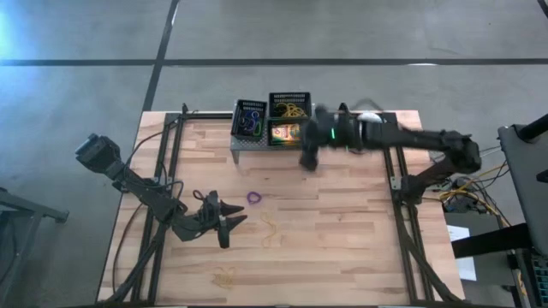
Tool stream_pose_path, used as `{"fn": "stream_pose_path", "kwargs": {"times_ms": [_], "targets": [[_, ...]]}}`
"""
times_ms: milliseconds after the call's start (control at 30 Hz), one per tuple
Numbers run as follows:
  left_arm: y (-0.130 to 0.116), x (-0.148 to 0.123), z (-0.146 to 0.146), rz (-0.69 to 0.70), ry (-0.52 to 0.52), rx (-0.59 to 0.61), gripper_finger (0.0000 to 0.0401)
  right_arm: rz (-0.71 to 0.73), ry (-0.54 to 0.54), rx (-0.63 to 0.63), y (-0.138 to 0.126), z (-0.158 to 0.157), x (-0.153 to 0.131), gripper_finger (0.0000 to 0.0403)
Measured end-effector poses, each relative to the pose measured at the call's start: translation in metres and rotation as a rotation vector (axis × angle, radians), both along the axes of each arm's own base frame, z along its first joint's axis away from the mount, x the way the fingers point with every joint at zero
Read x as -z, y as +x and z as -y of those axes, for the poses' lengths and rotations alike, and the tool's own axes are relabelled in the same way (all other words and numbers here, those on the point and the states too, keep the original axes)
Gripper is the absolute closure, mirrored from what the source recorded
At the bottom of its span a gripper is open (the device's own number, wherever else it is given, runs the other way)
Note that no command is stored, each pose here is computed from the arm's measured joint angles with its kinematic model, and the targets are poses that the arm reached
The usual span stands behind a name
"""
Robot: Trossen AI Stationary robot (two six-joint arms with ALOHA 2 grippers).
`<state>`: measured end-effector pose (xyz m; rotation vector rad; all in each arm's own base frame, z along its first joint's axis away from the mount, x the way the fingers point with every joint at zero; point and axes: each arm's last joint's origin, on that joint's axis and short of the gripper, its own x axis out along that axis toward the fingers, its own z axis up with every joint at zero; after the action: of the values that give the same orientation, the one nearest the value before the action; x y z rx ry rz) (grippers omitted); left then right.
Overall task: Pick & Place Office Desk Supplies
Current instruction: Put the violet spring keychain into the middle black bin on the shelf
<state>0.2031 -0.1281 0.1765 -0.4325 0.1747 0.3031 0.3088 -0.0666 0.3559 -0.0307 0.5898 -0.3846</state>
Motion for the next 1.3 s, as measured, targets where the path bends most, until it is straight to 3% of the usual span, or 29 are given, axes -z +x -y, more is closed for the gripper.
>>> {"fn": "stream_pose_path", "kwargs": {"times_ms": [300, 533, 667, 867, 1033, 1300], "targets": [[-0.001, 0.000, 0.002, -0.014, 0.045, 0.026, 0.0238, 0.073, -0.030, -0.202, -0.023, -0.148, 0.068, 0.0353], [0.000, -0.003, 0.010, -0.014, 0.076, 0.060, 0.0238, 0.107, 0.037, -0.354, -0.046, -0.219, 0.128, 0.0360], [0.015, -0.007, 0.024, -0.026, 0.127, 0.081, 0.0238, 0.073, 0.087, -0.379, -0.051, -0.241, 0.156, 0.0360], [0.044, -0.007, 0.049, -0.119, 0.213, 0.132, 0.0238, 0.015, 0.160, -0.313, -0.041, -0.254, 0.186, 0.0360], [0.060, -0.010, 0.064, -0.336, 0.240, 0.141, 0.0238, 0.013, 0.156, -0.313, -0.025, -0.266, 0.203, 0.0360], [0.057, -0.019, 0.065, -0.694, 0.126, 0.112, 0.0238, -0.029, 0.111, -0.329, 0.003, -0.288, 0.232, 0.0360]]}}
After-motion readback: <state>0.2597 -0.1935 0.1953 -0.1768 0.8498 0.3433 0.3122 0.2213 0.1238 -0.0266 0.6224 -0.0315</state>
